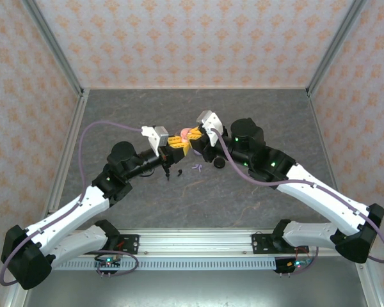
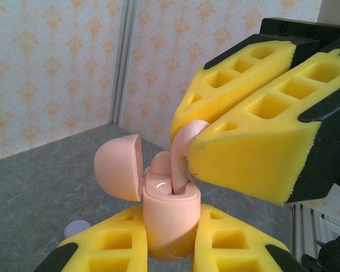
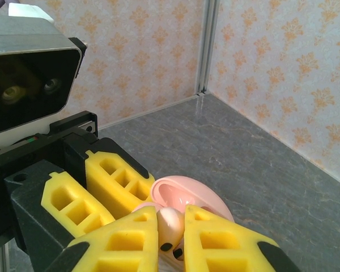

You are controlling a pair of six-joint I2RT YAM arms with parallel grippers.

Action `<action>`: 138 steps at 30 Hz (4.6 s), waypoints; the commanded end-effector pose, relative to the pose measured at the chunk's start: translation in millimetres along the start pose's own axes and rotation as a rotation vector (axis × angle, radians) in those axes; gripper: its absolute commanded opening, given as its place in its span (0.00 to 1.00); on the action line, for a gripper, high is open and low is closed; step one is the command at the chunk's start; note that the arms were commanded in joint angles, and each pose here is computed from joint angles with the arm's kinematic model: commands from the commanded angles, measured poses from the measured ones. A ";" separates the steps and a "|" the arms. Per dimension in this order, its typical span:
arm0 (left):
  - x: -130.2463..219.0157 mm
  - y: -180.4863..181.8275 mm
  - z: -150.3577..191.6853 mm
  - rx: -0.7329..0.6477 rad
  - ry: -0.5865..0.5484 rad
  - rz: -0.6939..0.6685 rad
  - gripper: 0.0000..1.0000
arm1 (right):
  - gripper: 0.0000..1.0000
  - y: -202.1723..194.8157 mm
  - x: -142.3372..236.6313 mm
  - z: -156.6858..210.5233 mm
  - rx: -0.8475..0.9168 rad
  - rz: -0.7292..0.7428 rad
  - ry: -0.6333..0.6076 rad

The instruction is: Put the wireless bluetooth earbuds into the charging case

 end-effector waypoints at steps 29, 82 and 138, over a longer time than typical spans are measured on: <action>-7.6 -0.3 -11.3 -0.005 -0.059 -0.006 0.00 | 0.46 -12.0 -5.5 -16.3 -0.078 0.001 0.066; -7.8 3.6 -5.5 -0.010 -0.050 -0.024 0.00 | 0.58 -43.9 8.3 25.3 -0.520 -0.155 0.158; -7.1 3.8 -3.7 -0.011 -0.040 -0.026 0.00 | 0.59 -50.2 5.4 25.7 -0.500 -0.099 0.200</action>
Point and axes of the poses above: each hand's point on the last joint's axis, 136 mm out from that joint toward the fingers, its own x axis back along the fingers, its own y axis along the line the jaws close on, z = x × y, the point moved 9 cm from there along x, back along the fingers, and after that the axes turned 11 degrees about x, right-handed, at the moved point
